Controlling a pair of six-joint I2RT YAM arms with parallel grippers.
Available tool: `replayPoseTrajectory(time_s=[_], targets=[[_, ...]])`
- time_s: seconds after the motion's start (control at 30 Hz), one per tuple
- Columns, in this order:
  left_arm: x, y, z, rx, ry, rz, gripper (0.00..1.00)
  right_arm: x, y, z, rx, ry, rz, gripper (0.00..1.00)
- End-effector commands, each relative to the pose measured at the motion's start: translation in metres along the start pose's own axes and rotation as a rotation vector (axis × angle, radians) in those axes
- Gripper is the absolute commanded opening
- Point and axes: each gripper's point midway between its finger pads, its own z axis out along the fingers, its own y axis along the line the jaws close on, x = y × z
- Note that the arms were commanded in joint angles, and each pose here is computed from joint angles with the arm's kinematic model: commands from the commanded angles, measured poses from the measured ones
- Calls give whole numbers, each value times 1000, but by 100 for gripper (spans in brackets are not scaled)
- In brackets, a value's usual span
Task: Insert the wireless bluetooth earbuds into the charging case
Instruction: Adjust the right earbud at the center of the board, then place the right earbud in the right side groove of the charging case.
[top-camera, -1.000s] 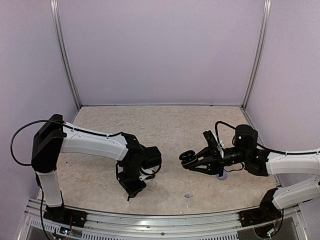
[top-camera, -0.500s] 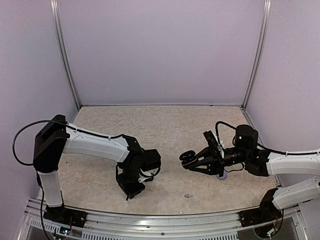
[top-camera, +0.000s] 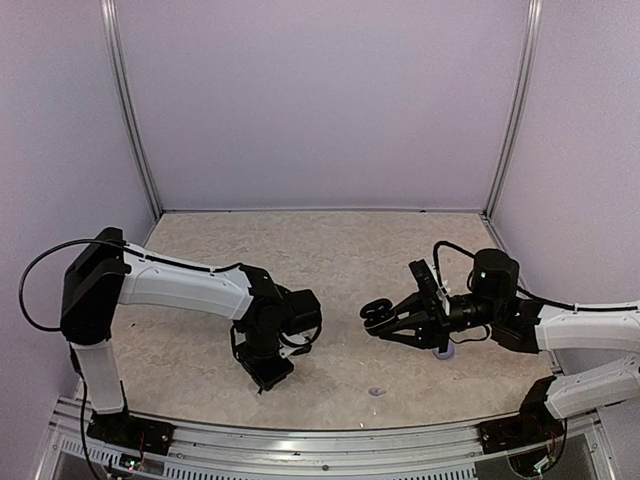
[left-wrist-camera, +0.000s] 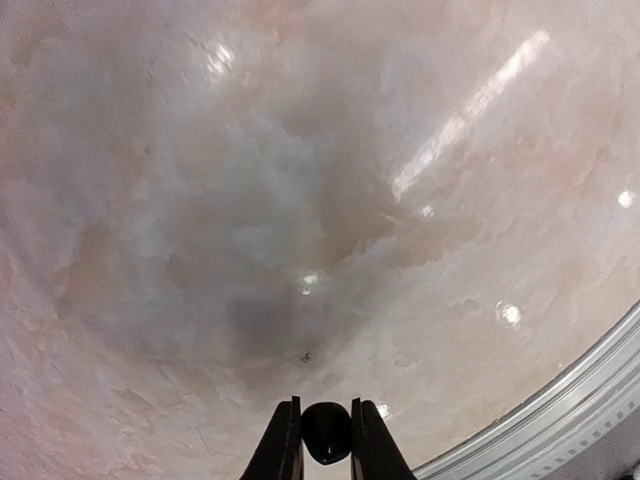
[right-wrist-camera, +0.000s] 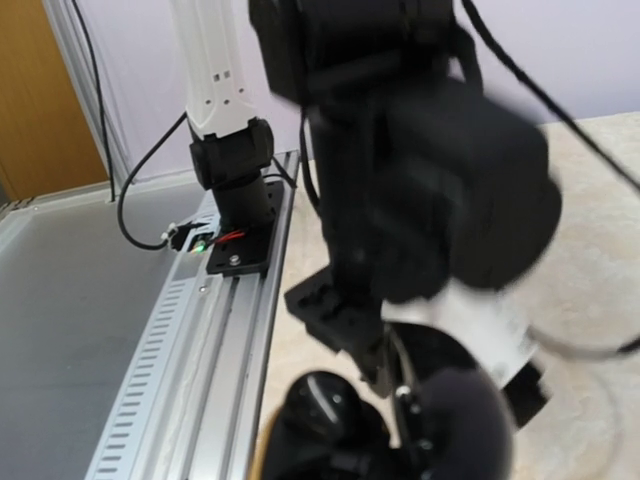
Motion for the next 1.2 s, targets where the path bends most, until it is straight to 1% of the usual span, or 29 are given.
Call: replayPoseTrajectory(time_s=[0.0, 0.07, 0.2, 0.27, 0.3, 0.4, 0.47, 0.6, 0.67, 0.77, 1.0, 1.03, 1.17], targets=[[-61, -1, -78, 40, -388, -4, 8, -13, -6, -5, 51, -37, -31, 0], [-75, 3, -105, 33, -512, -15, 8, -18, -8, -6, 61, -52, -35, 0], [-91, 8, -161, 17, -758, -28, 7, -28, -13, -8, 91, -83, -41, 0], [-93, 5, -192, 47, -887, -20, 6, -32, -16, -9, 106, -95, -44, 0], [-95, -1, -211, 75, -975, -5, 6, -35, -18, -9, 114, -102, -48, 0], [-84, -21, -256, 126, -1177, 66, 6, -39, -20, -10, 128, -119, -60, 0], [-73, -38, -279, 162, -1288, 132, 6, -41, -19, -9, 117, -128, -75, 0], [-54, -77, -310, 245, -1446, 296, 6, -43, -11, -5, 49, -141, -131, 0], [-46, -100, -321, 301, -1495, 390, 5, -42, -7, -4, 25, -145, -163, 0], [-46, -124, -327, 373, -1519, 488, 5, -42, -5, 2, -9, -132, -184, 0], [-64, -162, -322, 497, -1475, 593, 4, -42, 1, 16, -42, -97, -211, 0], [-67, -164, -318, 503, -1463, 599, 4, -42, 3, 17, -45, -96, -239, 0], [-75, -169, -314, 517, -1446, 612, 4, -43, 11, 19, -62, -96, -266, 0]])
